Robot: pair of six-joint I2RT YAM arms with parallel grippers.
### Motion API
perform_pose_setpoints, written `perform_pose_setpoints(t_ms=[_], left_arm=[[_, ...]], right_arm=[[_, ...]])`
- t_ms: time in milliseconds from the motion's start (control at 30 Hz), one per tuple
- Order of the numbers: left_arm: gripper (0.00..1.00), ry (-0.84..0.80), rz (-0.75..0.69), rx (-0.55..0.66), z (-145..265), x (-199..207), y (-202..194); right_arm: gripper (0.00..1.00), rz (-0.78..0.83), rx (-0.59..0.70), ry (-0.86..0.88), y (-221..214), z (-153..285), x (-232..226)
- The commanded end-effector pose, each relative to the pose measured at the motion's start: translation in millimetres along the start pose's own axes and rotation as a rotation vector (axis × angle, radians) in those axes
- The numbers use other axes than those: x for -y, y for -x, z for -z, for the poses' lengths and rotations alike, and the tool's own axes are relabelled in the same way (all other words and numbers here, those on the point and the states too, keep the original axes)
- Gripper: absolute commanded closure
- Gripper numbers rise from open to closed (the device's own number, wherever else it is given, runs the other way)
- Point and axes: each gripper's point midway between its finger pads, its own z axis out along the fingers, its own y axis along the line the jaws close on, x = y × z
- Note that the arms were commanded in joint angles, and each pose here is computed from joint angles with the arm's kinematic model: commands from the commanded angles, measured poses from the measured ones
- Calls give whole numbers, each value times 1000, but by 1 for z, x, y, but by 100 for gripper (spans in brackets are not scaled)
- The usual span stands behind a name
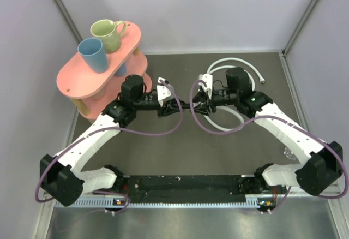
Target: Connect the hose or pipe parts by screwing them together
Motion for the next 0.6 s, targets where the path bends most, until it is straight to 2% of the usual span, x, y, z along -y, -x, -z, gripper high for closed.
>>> perform_pose_setpoints(t_ms=[0,33,67,200,267,367,400,433,567], left_arm=[[100,47,166,21,-7,-9,2],[100,53,201,36,-7,-12,4],[100,22,261,77,-8,-12,10],[100,-5,382,138,-9,-10,27],[100,12,510,156,-7,-12,33],[100,27,696,162,-5,-15,48],[100,43,753,151,-5,-17,49],[100,43,852,134,-3,-16,56],[100,3,1033,111,-4,-10,63]], right_arm=[[48,185,182,-182,56,19,20],[43,236,206,-222,65,30,17],[32,254,219,-255,66,35,18],[25,301,231,-365,55,50,17],[18,348,232,-379,57,59,11],[15,436,242,-411,54,71,0],[15,449,227,-417,41,70,-2],[15,525,262,-460,52,77,-2],[16,687,323,-598,61,93,-2]])
